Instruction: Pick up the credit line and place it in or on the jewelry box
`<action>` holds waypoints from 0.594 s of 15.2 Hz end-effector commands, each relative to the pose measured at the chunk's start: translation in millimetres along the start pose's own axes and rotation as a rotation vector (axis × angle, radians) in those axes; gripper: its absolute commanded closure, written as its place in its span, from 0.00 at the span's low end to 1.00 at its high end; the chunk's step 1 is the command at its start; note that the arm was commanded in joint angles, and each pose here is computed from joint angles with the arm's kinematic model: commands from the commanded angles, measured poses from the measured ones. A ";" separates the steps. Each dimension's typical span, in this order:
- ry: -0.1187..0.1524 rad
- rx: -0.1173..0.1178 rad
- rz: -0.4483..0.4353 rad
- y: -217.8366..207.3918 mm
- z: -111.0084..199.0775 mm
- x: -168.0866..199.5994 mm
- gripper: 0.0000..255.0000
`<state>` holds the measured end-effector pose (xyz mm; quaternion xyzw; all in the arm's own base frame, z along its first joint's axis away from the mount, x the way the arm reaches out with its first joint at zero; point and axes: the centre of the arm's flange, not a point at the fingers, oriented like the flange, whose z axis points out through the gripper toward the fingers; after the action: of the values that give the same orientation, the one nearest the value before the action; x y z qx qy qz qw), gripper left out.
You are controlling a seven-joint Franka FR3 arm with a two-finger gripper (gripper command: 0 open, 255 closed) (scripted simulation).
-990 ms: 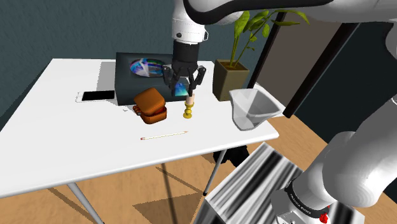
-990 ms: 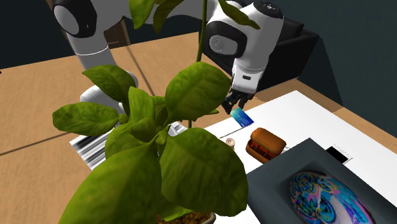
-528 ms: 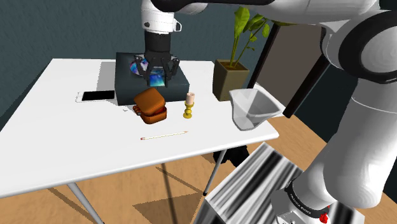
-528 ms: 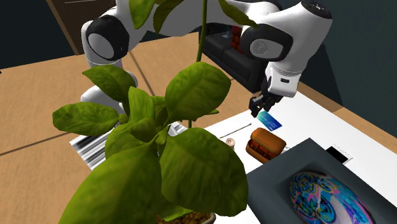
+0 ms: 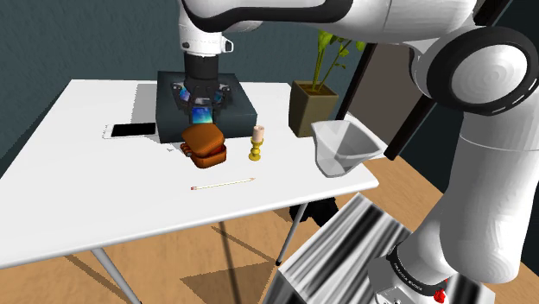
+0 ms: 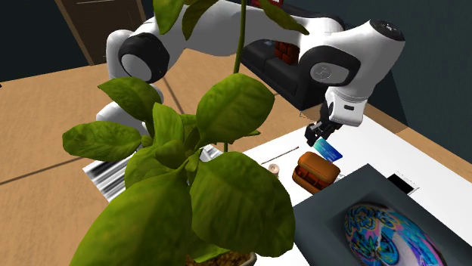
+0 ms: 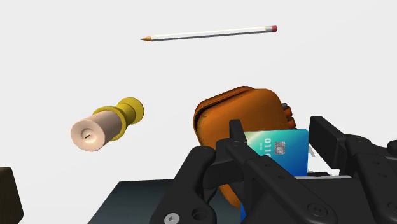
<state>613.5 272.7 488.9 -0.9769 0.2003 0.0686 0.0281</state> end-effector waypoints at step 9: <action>0.000 0.001 0.000 1.0 51.2 8.1 1.00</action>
<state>614.3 272.8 441.1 -0.9769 0.2002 0.0685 0.0283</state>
